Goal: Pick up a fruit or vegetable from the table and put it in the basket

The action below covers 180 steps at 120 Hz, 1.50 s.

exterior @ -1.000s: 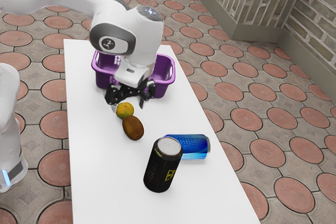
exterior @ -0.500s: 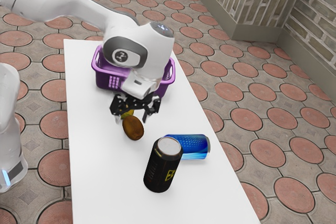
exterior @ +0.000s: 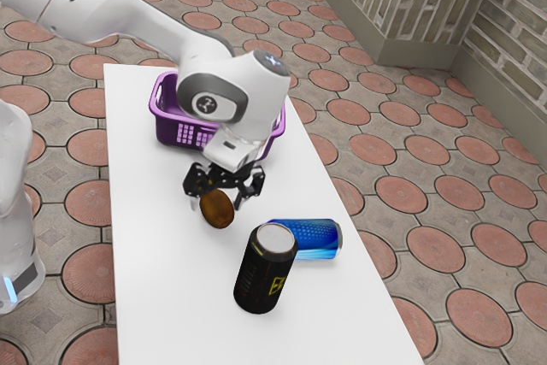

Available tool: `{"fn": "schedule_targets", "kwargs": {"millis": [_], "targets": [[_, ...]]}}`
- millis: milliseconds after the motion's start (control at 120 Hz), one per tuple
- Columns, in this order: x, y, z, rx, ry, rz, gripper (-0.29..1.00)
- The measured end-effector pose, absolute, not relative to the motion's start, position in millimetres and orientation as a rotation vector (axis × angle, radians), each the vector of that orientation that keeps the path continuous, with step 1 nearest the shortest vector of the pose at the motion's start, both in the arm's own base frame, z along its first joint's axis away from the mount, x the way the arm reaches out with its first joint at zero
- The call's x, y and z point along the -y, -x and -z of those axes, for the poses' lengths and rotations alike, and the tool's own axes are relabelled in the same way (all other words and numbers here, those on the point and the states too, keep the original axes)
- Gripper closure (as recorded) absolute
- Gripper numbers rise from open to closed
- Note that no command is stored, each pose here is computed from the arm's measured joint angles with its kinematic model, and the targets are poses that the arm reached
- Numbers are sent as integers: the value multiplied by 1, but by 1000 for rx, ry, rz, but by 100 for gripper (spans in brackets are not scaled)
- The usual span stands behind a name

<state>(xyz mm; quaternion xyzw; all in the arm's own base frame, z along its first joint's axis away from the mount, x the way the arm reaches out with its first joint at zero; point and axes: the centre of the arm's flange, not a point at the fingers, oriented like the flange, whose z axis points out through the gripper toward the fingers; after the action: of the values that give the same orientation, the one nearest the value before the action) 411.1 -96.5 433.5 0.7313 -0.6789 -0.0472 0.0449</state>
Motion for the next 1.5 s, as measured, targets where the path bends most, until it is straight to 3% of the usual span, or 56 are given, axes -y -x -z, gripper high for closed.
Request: {"fn": "schedule_targets", "kwargs": {"millis": [1300, 1500], "targets": [[95, -420, -427, 2003, -2298, 100, 0], [86, -422, -427, 1959, -2318, 86, 35]]}}
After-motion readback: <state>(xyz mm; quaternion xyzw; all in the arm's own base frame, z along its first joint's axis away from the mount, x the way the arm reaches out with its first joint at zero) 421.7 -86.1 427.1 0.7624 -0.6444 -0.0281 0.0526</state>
